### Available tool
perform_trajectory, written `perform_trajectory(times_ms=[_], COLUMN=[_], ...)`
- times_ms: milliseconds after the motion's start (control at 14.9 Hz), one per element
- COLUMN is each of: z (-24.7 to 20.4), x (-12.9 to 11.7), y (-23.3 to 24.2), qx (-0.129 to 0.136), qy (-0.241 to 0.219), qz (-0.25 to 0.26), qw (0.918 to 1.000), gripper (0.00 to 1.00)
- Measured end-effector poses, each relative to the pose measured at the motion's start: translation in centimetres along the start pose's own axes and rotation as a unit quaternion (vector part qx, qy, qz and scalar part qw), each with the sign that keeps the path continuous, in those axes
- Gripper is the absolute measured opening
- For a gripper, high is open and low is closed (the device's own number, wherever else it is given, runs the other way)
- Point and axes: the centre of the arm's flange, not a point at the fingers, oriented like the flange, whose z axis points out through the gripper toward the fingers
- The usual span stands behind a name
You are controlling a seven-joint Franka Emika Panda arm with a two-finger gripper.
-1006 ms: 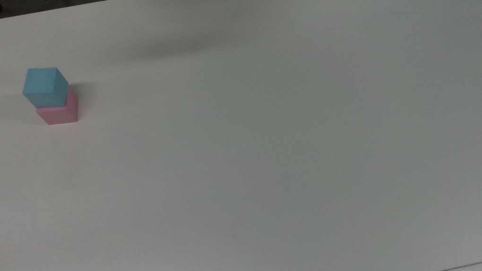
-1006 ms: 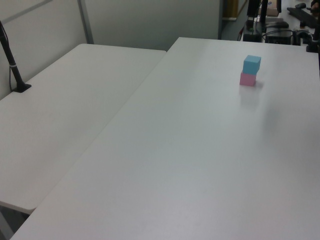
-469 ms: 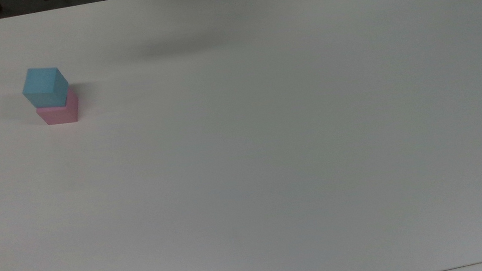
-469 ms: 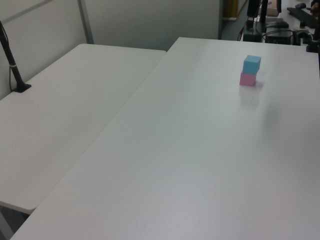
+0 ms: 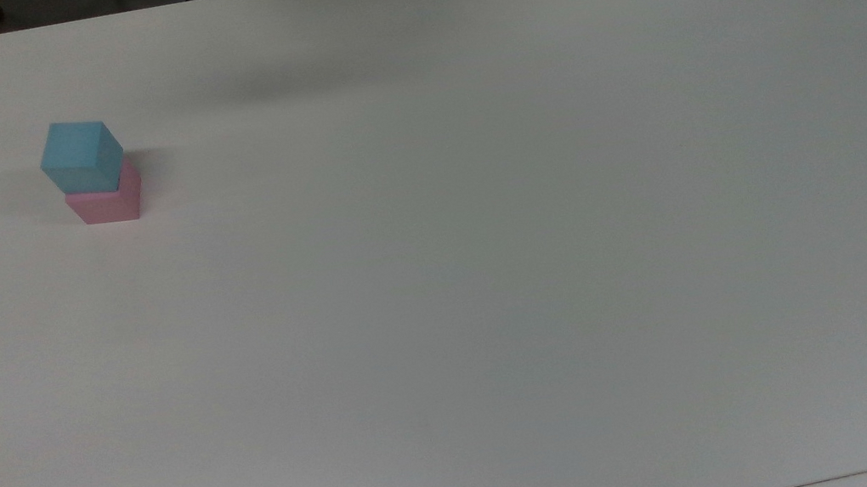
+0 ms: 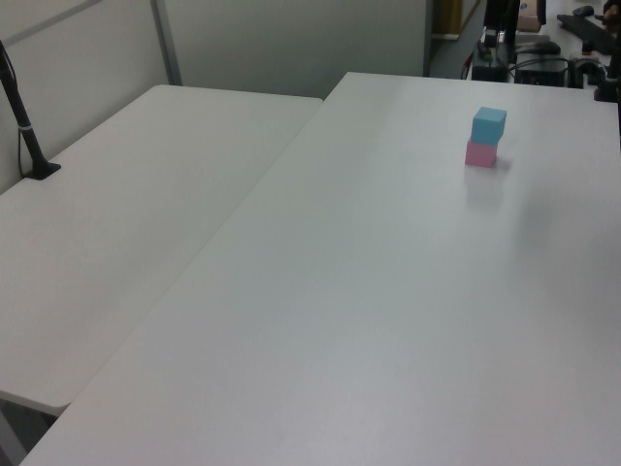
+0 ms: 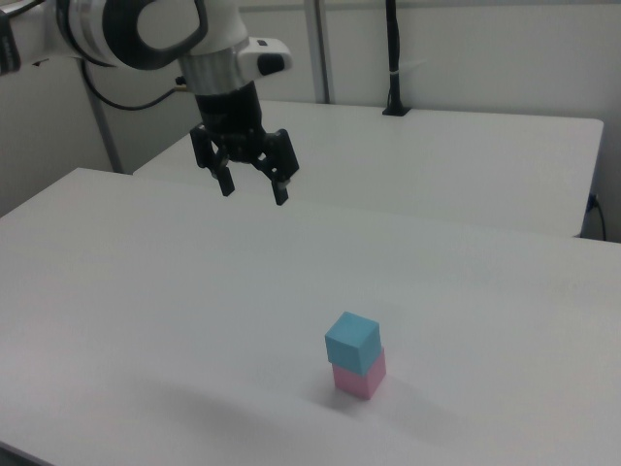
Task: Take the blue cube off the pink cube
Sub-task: 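Move the gripper toward the light-blue cube stacked on the pink cube, then lower the open gripper around the light-blue cube and close it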
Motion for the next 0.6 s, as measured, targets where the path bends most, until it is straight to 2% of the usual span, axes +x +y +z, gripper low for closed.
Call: perform_trajectory(times_ms=[67, 335, 402, 604], z=[0.1, 2.9, 4.3, 8.9], x=[-0.3, -2.4, -2.9, -3.3], y=[1.2, 8.5, 10.9, 13.6], qx=[-0.001, -0.001, -0.008, -0.014], qy=[-0.001, -0.017, -0.011, -0.010], qz=[-0.002, -0.062, -0.063, -0.046], qw=[1.0000, 0.9979, 0.9979, 0.9988], gripper=[1.00, 1.00, 1.00, 1.00])
